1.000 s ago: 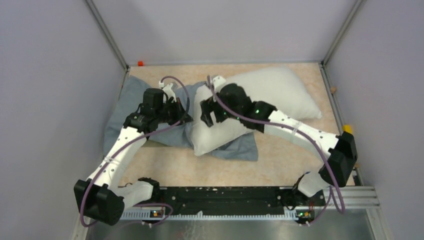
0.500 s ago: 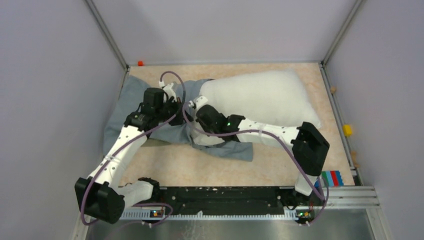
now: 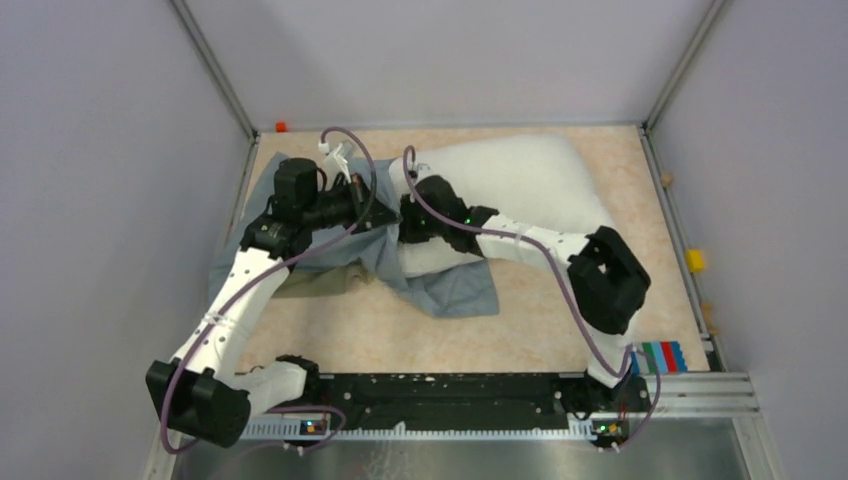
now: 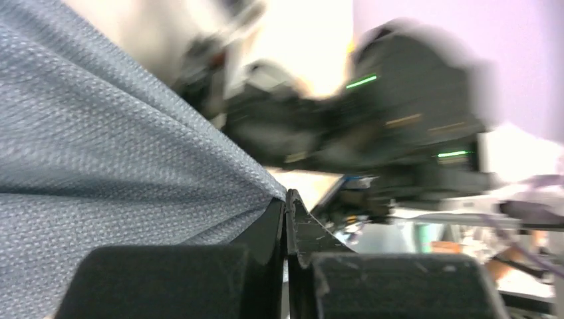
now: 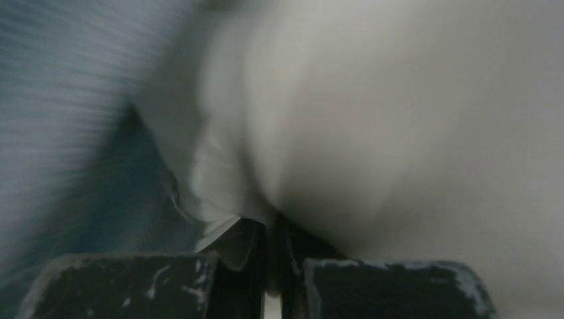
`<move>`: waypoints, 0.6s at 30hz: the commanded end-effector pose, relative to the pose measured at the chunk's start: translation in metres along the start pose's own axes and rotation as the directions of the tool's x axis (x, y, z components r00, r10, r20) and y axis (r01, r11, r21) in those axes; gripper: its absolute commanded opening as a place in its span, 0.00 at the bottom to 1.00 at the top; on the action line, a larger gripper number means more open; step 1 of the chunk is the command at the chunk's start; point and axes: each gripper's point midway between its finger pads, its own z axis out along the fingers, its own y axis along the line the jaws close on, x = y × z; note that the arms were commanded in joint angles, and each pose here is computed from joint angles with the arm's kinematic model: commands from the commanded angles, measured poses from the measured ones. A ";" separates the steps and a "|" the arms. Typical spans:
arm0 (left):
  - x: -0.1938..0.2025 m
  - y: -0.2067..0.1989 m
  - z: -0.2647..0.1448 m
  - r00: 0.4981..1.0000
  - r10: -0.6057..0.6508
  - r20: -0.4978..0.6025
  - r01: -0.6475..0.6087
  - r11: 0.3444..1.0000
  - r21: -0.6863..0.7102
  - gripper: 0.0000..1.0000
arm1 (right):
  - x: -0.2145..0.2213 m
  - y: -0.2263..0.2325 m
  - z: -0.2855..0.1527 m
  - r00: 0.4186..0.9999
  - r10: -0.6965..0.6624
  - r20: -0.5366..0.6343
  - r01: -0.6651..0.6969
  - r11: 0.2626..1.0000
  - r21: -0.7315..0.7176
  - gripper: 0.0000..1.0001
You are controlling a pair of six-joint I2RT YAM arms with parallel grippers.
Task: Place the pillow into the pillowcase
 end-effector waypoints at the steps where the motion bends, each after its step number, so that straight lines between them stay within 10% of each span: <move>1: -0.030 -0.116 -0.042 0.998 -0.049 0.029 0.034 0.919 0.393 0.00 | 0.017 0.012 0.041 0.958 0.267 0.101 -0.248 0.954 -0.167 0.00; 8: -0.045 -0.054 -0.010 0.982 -0.133 0.137 0.110 0.980 0.167 0.00 | 0.049 0.018 0.006 0.966 0.219 0.140 -0.200 0.970 -0.141 0.01; 13: -0.024 0.015 0.014 0.978 -0.143 0.150 0.147 0.989 -0.017 0.00 | 0.014 0.015 -0.046 0.964 0.205 0.169 -0.174 0.968 -0.179 0.57; 18: -0.023 0.048 0.028 0.976 -0.137 0.172 0.157 0.982 -0.106 0.00 | -0.011 0.005 -0.078 0.984 0.096 0.152 -0.095 0.995 -0.019 0.64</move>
